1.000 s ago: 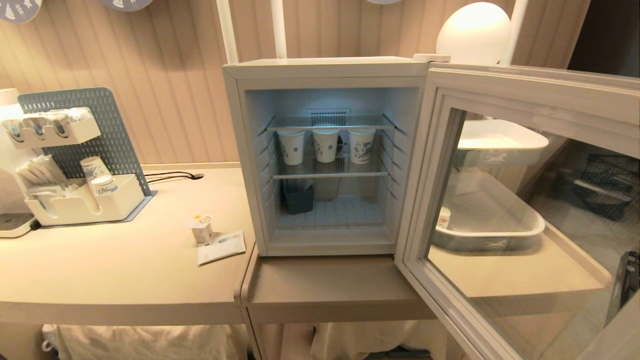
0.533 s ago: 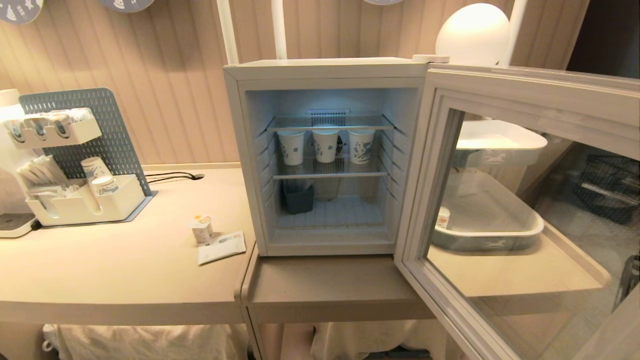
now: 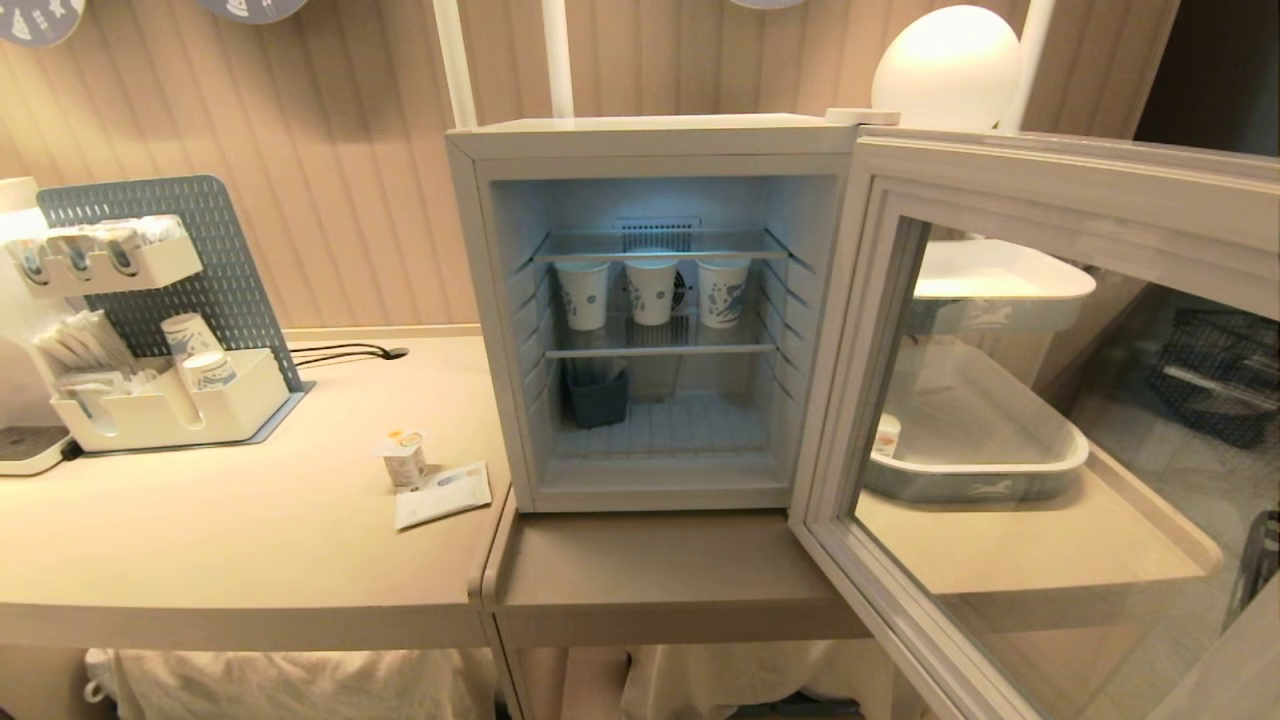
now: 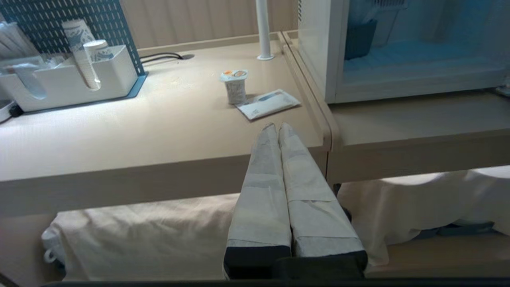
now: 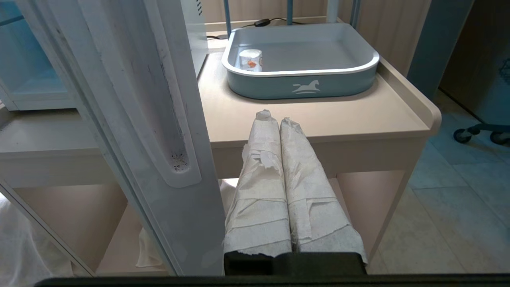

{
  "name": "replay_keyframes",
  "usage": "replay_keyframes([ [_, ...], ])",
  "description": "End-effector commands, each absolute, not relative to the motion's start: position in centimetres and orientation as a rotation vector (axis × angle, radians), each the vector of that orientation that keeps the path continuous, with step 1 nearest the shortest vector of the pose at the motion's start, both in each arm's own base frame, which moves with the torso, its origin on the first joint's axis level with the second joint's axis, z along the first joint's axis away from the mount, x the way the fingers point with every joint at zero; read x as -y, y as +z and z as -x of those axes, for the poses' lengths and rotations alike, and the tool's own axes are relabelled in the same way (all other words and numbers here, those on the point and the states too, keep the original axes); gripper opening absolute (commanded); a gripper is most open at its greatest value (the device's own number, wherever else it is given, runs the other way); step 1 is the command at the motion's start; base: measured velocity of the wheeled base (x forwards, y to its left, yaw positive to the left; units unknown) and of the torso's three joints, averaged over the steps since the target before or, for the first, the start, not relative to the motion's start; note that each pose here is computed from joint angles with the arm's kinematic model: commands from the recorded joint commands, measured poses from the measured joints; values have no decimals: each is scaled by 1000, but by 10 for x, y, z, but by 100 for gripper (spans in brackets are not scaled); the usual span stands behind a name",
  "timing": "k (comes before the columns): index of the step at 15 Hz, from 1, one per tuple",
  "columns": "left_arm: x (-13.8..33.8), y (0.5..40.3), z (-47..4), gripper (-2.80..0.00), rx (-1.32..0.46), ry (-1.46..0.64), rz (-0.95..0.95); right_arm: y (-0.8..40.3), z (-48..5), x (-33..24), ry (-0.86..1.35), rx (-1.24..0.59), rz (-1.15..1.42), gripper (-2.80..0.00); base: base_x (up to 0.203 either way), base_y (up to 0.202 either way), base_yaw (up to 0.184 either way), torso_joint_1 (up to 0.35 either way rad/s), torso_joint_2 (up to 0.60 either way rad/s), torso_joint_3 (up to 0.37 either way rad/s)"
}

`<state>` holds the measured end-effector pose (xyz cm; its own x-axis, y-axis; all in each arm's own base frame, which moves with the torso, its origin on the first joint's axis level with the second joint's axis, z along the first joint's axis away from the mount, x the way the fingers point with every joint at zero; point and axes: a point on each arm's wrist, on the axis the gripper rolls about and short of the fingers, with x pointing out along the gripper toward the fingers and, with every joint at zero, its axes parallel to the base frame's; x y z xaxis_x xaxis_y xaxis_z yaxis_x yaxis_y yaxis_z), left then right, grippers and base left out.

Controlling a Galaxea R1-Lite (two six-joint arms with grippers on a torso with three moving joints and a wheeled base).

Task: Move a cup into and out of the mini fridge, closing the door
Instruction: Put the yoghurt in the freezer

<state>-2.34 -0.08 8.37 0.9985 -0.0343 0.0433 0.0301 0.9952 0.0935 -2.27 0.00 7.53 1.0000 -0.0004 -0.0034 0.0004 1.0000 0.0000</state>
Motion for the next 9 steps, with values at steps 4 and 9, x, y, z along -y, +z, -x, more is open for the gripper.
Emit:
replay_keyframes([
  [4,1,74,23,-280,-8,-33,-106,75,23,0,-2,-5,-2,-280,0,0,0,0,0,0],
  [9,1,74,23,-280,-10,-32,-96,75,23,0,-2,-5,-1,-280,-78,0,0,5,3,1],
])
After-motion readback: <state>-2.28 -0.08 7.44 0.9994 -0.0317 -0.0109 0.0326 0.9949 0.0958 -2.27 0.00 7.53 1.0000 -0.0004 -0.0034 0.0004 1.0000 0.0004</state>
